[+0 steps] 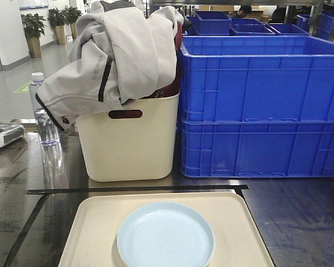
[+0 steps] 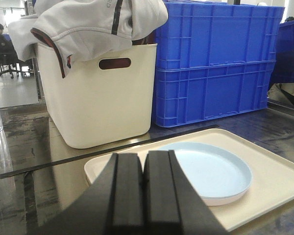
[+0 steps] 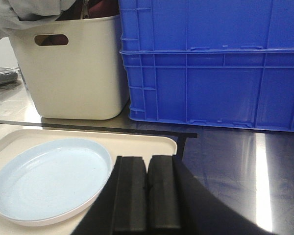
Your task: Grab plate from conveyor and place on tray
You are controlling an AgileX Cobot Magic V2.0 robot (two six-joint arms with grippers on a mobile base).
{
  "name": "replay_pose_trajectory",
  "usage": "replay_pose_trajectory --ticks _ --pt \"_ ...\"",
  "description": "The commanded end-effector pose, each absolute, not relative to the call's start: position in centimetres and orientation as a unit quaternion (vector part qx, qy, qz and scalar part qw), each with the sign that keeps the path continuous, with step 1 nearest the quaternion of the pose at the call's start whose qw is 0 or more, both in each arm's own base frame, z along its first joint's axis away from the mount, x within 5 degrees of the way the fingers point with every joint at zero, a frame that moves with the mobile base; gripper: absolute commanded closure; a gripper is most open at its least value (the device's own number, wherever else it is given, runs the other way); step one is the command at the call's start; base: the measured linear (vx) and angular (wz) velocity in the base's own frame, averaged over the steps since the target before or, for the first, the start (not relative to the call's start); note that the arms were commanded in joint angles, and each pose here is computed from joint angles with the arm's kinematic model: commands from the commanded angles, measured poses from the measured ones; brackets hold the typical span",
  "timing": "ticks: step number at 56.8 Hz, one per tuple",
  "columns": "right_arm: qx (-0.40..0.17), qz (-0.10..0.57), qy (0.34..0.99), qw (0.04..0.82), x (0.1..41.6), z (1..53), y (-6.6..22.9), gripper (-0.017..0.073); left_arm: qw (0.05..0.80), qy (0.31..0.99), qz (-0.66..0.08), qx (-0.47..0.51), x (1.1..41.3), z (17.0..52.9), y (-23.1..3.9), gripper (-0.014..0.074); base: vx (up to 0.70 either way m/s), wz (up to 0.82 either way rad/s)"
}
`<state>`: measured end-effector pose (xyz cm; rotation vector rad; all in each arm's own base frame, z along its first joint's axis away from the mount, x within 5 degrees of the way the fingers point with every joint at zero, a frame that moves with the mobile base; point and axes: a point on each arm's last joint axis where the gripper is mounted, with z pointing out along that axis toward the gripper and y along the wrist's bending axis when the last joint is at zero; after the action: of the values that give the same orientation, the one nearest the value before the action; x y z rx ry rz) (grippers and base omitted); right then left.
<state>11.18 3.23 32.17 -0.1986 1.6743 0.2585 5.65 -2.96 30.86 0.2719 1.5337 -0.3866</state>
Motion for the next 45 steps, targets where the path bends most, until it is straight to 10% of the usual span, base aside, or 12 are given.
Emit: replay_pose_trajectory --ticks 1,45 --pt "-0.078 0.110 0.701 0.700 11.2 33.9 3.0 0.0568 0.720 0.664 -0.177 0.101 5.7 32.2 -2.7 0.0596 0.00 0.00" --pt "-0.078 0.110 0.703 0.698 11.2 33.8 3.0 0.0568 0.684 0.726 -0.048 0.052 5.6 18.6 -0.8 0.0596 0.00 0.00"
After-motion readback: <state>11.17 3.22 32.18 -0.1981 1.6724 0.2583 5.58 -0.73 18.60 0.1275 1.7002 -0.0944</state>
